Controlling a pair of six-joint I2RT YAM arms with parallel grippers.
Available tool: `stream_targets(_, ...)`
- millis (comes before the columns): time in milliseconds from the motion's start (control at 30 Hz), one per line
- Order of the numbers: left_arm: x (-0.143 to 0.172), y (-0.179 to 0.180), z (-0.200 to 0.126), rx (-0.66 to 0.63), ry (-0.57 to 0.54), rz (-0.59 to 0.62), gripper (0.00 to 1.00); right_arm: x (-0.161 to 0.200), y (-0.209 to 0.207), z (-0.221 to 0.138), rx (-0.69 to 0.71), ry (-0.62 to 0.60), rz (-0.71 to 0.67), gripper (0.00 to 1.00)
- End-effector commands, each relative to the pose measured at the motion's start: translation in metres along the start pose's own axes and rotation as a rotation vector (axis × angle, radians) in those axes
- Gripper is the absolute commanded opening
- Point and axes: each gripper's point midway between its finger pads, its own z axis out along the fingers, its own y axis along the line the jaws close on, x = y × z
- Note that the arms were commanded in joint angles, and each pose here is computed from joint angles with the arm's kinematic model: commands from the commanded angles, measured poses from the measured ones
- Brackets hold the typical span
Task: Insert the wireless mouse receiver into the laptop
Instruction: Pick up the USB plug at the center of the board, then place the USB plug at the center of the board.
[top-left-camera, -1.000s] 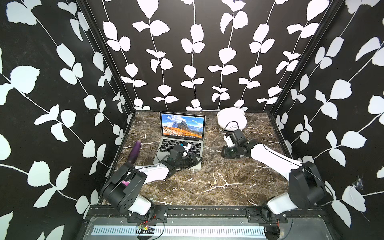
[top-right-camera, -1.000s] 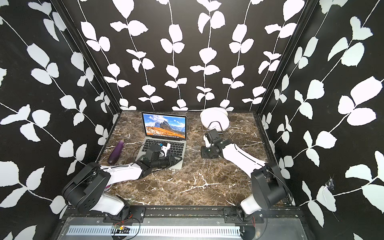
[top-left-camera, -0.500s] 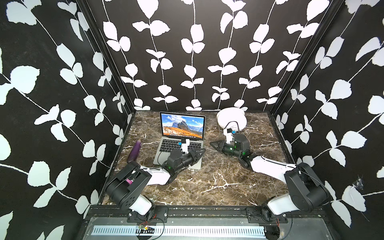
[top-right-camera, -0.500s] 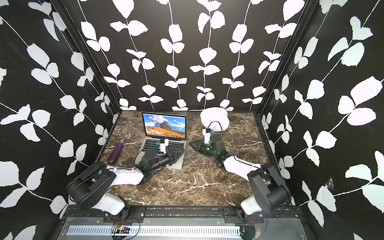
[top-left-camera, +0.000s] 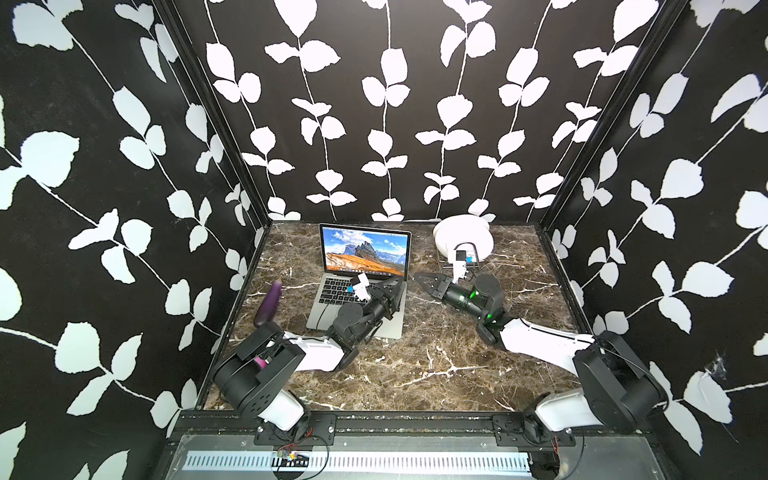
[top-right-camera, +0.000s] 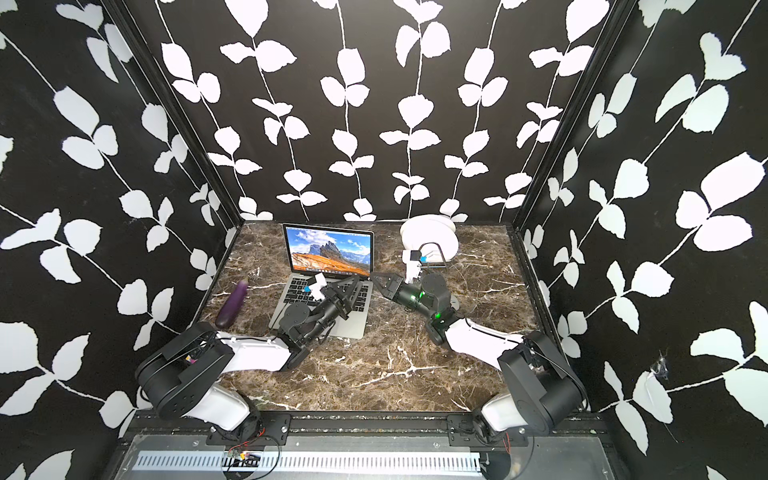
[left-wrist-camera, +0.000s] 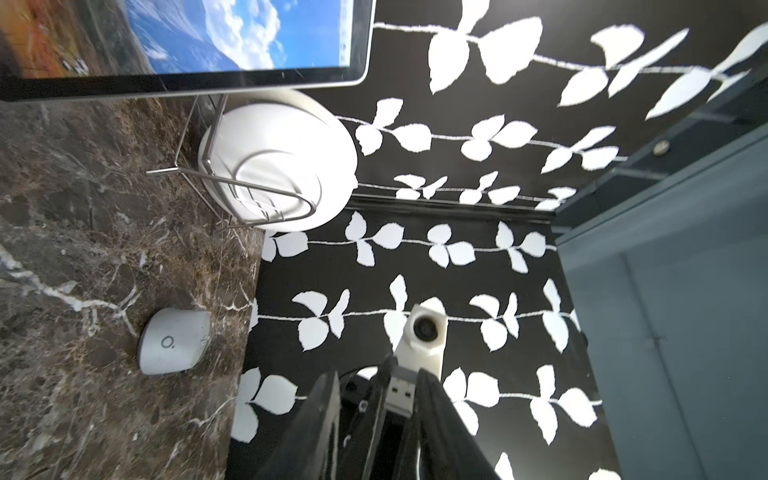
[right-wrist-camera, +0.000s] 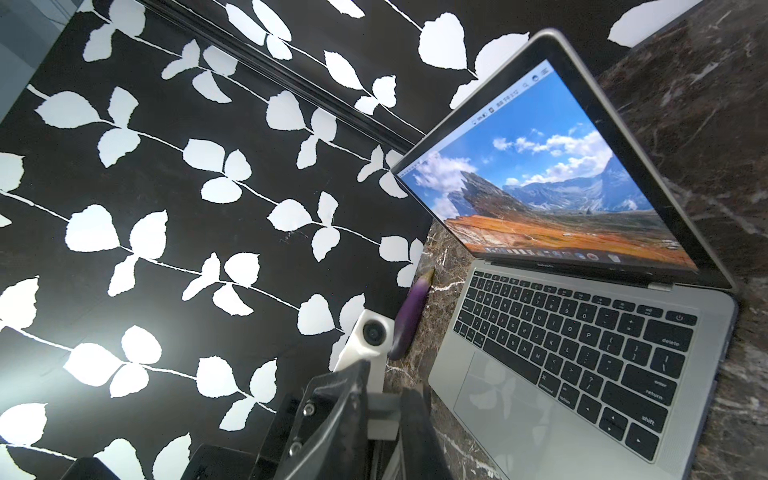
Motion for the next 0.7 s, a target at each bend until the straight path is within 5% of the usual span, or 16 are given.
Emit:
stream_targets(0, 0.002, -0.027, 0.006, 0.095, 0.001, -0.084, 0.34, -0.007, 0.022, -0.005, -0.063, -0.049, -0.057, 0.04)
stream_targets(667, 0.028, -0.018, 0.016, 0.036, 0.085, -0.084, 0.32, -0.004, 0.022, -0.003, -0.056, -0.07, -0.061, 0.01)
